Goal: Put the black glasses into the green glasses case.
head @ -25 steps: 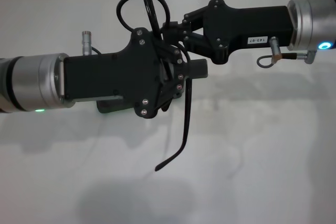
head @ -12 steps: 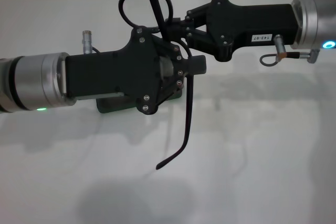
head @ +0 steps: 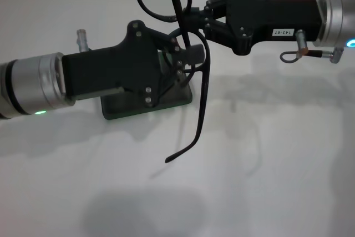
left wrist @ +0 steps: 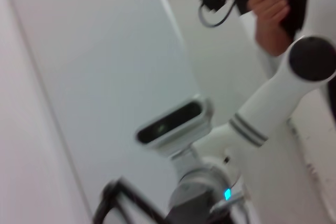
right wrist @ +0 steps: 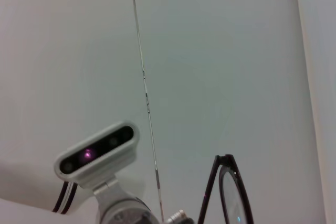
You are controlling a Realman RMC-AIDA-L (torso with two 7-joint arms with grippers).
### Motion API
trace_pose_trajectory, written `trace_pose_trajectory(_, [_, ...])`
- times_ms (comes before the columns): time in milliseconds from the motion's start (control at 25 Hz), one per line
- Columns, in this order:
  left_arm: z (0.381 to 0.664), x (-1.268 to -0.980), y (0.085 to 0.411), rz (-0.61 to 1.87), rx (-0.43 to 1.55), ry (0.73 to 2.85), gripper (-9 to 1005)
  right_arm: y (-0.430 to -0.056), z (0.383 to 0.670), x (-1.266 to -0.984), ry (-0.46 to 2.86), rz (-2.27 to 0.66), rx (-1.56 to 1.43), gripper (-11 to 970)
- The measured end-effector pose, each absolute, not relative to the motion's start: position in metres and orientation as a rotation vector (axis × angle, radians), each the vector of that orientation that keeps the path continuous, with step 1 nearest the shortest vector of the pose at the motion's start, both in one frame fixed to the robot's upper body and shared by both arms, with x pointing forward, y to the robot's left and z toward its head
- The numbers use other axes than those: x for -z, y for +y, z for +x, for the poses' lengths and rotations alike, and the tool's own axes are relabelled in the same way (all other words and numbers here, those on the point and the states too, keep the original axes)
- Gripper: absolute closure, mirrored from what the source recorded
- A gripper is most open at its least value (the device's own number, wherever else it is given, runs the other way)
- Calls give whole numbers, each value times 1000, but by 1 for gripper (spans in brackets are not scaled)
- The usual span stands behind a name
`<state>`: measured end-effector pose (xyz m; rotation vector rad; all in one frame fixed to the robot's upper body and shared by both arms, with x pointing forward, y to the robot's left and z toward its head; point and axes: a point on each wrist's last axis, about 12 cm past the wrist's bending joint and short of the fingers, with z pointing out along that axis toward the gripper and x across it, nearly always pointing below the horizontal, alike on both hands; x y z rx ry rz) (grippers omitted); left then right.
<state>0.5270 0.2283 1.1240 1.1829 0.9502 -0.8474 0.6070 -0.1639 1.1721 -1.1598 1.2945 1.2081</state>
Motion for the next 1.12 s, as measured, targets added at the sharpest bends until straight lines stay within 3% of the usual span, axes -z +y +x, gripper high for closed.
trace_pose_trajectory(600, [530,-1120,230,1136,811,982,981,-163,606,-1174,1288,-1155,-1228,907])
trace_pose_trajectory(1120, [528,-1125,241,1125,860,1007,979,-188,618,-1176,1331,-1092,-1075,907])
